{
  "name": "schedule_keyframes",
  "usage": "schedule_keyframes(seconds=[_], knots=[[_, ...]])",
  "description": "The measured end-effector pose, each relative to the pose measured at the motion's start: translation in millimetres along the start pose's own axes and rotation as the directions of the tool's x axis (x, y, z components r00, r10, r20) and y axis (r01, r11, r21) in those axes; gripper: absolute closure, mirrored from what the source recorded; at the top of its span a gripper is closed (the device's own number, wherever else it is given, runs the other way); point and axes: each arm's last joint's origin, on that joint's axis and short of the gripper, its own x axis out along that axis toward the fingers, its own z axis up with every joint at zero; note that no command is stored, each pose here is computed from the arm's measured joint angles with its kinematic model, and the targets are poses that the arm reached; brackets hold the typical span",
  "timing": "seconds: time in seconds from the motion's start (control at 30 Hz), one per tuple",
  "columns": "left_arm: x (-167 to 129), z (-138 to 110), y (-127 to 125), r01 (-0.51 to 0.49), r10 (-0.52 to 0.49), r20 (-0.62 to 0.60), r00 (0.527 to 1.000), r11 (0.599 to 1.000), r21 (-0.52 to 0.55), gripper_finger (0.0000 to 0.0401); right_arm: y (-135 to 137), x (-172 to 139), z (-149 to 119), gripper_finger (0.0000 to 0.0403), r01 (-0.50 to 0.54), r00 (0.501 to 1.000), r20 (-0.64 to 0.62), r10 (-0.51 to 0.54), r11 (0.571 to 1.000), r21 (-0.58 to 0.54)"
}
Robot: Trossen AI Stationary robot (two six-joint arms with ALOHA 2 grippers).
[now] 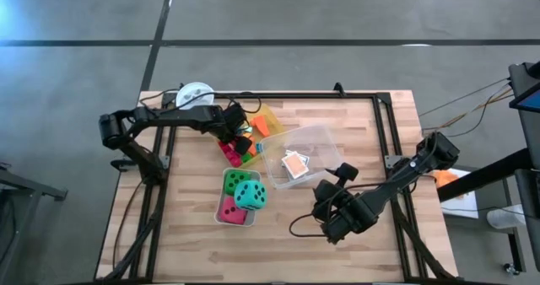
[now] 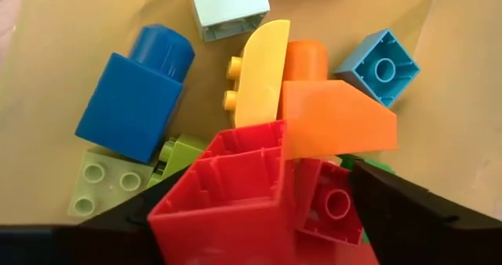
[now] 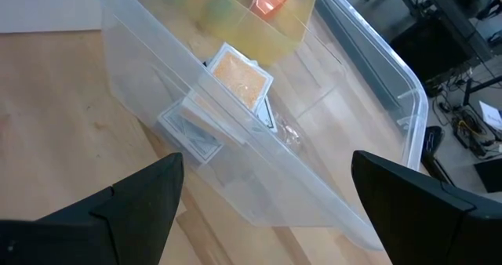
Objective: Pick & Place Toys
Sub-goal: Put the red game piece into the yellow bin
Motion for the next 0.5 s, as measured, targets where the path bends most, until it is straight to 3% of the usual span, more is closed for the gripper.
schedule_keyframes(seconds=[0.23, 0.5], knots=[[0.0, -0.9, 0.4, -0.003, 0.003, -0.010, 1.000, 1.000, 0.000, 0.0048, 0.1, 0.7, -1.3, 0.0041, 0.002, 1.000, -0.003, -0.002, 1.000, -0.001], [-8.3, -3.1, 0.8, 0.004, -0.004, -0.010, 1.000, 1.000, 0.000, 0.0028, 0.1, 0.8, -1.4, 0.0041, 0.001, 1.000, -0.005, -0.001, 1.000, -0.003]])
